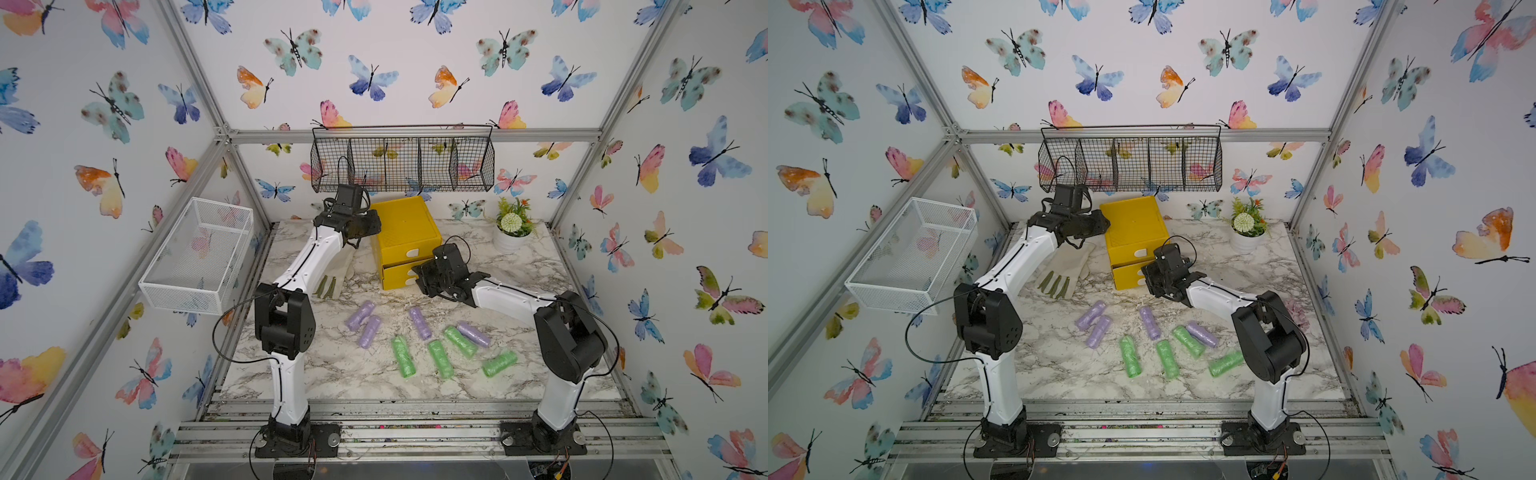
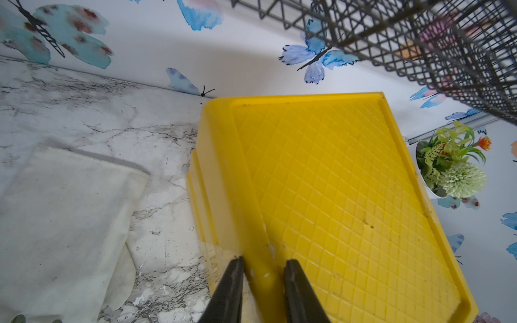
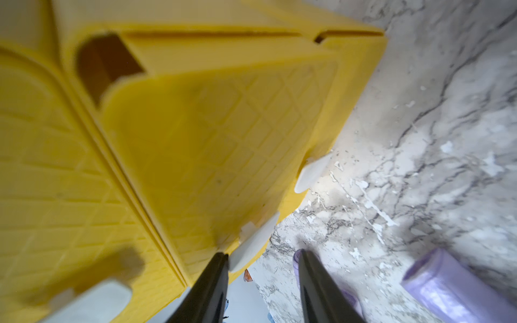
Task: Sort the rolls of trash bags by color and place them into the drawer
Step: Open the drawer in the storage box.
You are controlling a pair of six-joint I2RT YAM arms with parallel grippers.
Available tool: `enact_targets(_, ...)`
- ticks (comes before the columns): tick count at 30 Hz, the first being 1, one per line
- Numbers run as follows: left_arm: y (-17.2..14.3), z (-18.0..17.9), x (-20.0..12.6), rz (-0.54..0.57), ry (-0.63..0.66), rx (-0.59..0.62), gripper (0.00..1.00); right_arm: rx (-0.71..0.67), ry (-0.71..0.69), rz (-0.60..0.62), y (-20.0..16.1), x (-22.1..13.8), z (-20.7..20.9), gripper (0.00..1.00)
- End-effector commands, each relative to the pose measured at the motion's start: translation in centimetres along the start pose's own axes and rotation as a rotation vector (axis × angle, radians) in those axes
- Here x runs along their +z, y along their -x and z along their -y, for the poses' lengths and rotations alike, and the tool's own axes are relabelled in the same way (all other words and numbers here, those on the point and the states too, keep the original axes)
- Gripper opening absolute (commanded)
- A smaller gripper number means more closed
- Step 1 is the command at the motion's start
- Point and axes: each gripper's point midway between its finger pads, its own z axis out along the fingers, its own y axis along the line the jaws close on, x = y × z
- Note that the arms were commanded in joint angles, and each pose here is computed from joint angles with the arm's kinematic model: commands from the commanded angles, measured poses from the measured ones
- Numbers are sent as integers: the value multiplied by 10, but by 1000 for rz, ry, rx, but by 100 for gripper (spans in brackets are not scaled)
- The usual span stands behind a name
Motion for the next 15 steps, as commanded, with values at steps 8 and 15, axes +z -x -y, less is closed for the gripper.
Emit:
enact_targets(8, -68, -4, 20, -245, 21, -7, 27, -61, -57, -12, -6, -36, 32, 45)
enact_targets(15, -69, -5, 22, -249, 22, -9, 27, -81, -52, -11, -9, -58, 41, 45)
